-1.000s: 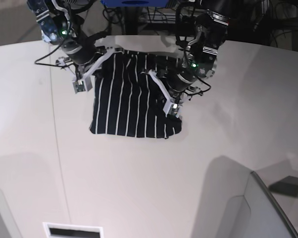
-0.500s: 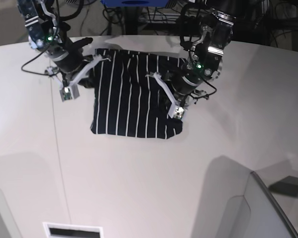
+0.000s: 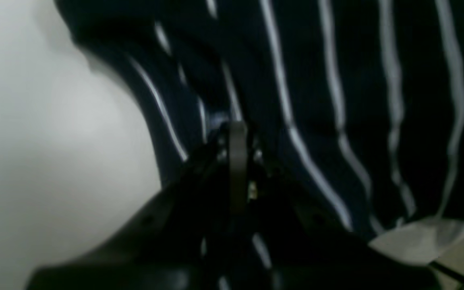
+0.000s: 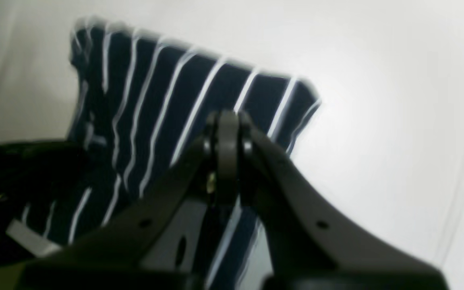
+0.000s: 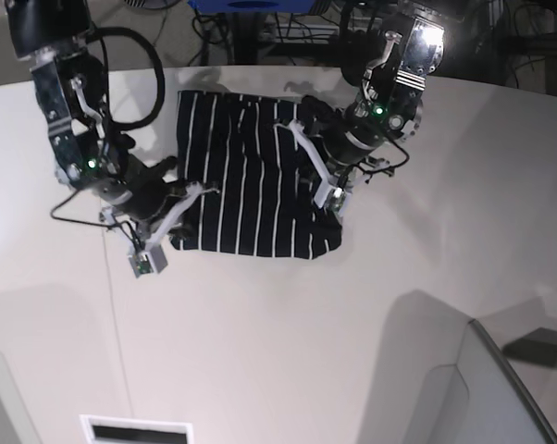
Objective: Layout the t-shirt on the table in an organized manner, then fold the t-shirt properly
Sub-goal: 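Grasp the stack's edges with both grippers and square the folded shirt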
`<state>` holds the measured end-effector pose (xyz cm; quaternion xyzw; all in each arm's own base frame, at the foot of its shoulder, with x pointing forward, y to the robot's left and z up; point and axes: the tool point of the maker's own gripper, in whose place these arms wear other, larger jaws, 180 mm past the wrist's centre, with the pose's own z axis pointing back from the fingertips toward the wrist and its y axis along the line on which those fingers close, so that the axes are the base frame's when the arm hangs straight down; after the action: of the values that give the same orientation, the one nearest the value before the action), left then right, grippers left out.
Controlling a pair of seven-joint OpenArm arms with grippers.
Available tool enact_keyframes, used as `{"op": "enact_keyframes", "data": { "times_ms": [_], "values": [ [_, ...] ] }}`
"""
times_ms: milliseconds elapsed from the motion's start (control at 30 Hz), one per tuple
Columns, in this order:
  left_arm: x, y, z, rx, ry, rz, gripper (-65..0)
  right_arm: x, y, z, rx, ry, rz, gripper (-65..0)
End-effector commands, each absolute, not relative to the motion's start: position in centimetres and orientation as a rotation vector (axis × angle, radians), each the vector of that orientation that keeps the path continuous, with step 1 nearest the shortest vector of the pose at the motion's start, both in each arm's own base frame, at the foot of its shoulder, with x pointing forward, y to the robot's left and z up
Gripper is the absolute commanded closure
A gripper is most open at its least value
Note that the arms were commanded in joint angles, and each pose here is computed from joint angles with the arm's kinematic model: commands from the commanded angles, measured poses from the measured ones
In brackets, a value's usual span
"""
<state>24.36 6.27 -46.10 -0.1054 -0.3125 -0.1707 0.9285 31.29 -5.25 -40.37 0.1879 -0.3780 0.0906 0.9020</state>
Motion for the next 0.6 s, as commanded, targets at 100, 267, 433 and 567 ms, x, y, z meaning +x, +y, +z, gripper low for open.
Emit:
{"op": "enact_keyframes", "data": {
  "times_ms": [100,267,433,567],
  "values": [
    [24.4,7.4,-46.1,-0.198,-0.653,-0.352,0.0,34.2,-6.2,-40.2,0.376,-0.829,0.173,-0.8],
    [23.5,7.7,-47.0,-0.194,-0.621,-0.346,0.0,35.0,-8.0,-43.3,0.336,-0.784,0.126,-0.8],
    [22.4,7.9,-48.3,-0.194,-0.577,-0.346,0.0,34.4,-9.3,-46.3,0.345,-0.749,0.037,-0.8],
    [22.1,8.2,-48.5,-0.188,-0.569,-0.347,0.0,34.7,-10.9,-48.2,0.303,-0.746,0.010,-0.8]
  ]
}}
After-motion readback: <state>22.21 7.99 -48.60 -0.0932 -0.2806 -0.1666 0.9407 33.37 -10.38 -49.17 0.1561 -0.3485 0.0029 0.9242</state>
